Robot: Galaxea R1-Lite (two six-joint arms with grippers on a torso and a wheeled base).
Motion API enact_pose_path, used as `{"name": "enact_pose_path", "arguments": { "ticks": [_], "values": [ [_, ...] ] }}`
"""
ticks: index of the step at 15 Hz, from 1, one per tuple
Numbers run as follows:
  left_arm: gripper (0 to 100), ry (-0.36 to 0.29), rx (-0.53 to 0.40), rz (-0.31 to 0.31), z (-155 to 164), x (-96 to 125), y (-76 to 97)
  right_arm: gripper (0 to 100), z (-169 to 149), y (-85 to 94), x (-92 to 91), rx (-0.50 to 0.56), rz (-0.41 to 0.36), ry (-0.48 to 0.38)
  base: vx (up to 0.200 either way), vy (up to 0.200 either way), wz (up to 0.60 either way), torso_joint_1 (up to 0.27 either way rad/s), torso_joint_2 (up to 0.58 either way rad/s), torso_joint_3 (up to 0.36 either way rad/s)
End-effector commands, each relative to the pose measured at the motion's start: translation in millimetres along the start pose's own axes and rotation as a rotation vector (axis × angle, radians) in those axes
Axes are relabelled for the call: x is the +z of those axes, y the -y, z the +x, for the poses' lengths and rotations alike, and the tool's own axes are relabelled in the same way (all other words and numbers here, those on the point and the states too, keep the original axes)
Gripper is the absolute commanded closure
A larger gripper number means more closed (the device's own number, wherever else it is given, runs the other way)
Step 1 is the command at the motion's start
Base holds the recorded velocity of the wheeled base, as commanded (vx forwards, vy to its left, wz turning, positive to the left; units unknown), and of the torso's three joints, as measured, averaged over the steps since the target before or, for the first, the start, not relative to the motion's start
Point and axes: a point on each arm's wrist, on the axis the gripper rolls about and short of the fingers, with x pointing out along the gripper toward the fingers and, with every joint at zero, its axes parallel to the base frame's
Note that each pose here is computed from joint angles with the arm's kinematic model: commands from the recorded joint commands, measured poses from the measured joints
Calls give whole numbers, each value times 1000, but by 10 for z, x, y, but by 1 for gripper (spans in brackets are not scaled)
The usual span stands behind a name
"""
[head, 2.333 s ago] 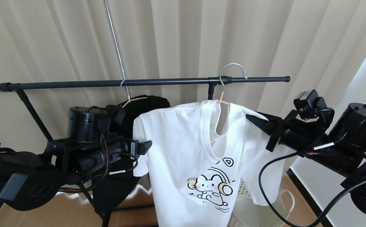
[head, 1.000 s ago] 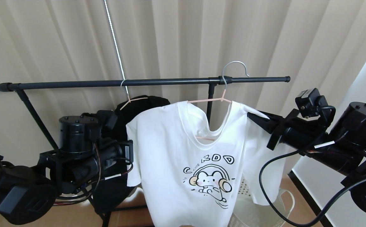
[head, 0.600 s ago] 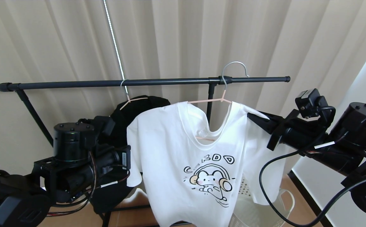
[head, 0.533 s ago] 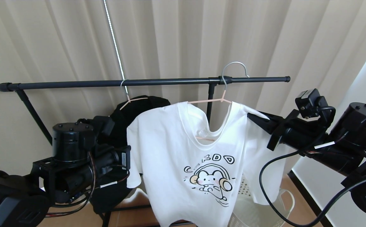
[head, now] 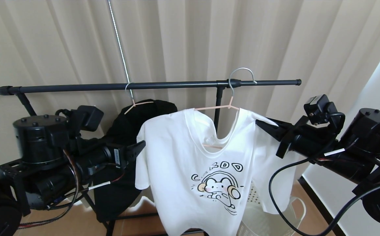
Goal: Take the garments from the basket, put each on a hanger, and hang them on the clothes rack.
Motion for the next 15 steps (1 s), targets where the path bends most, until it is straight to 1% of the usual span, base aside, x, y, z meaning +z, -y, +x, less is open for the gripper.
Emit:
{"name": "enact_pose_path", "arguments": {
  "ticks": [1, 2, 4, 5, 6, 7, 8, 9, 12, 13, 14, 15],
  "values": [
    [0, 76, 1, -1, -136, 176, -19, 100, 6, 0, -18, 2, 2, -6, 0, 0, 0, 0, 0, 0],
    [0, 64, -11, 12, -222, 396, 9, 100, 30, 3, -89, 5, 12, -26, 0, 0, 0, 0, 0, 0],
    [0, 16, -74, 25, -318, 549, 50, 100, 21, -11, -109, 41, 16, -31, 0, 0, 0, 0, 0, 0],
    [0, -44, -163, 25, -431, 726, 74, 100, -5, -35, -129, 91, 23, -36, 0, 0, 0, 0, 0, 0],
    [0, -78, -208, 26, -458, 810, 87, 100, -16, -42, -145, 98, 25, -42, 0, 0, 0, 0, 0, 0],
    [0, -93, -241, 33, -466, 900, 106, 100, -23, -48, -162, 101, 28, -48, 0, 0, 0, 0, 0, 0],
    [0, -100, -276, 72, -464, 974, 139, 100, -31, -55, -177, 114, 30, -53, 0, 0, 0, 0, 0, 0],
    [0, -113, -307, 121, -426, 997, 157, 100, -35, -61, -183, 129, 28, -45, 0, 0, 0, 0, 0, 0],
    [0, -162, -414, 273, -304, 918, 190, 100, -59, -89, -199, 162, 27, -36, 0, 0, 0, 0, 0, 0],
    [0, -176, -443, 329, -244, 884, 212, 100, -60, -95, -202, 167, 28, -37, 0, 0, 0, 0, 0, 0],
    [0, -189, -466, 417, -115, 861, 237, 100, -59, -100, -202, 171, 30, -37, 0, 0, 0, 0, 0, 0],
    [0, -193, -481, 471, -21, 872, 264, 100, -59, -100, -202, 171, 30, -37, 0, 0, 0, 0, 0, 0]
  ]
}}
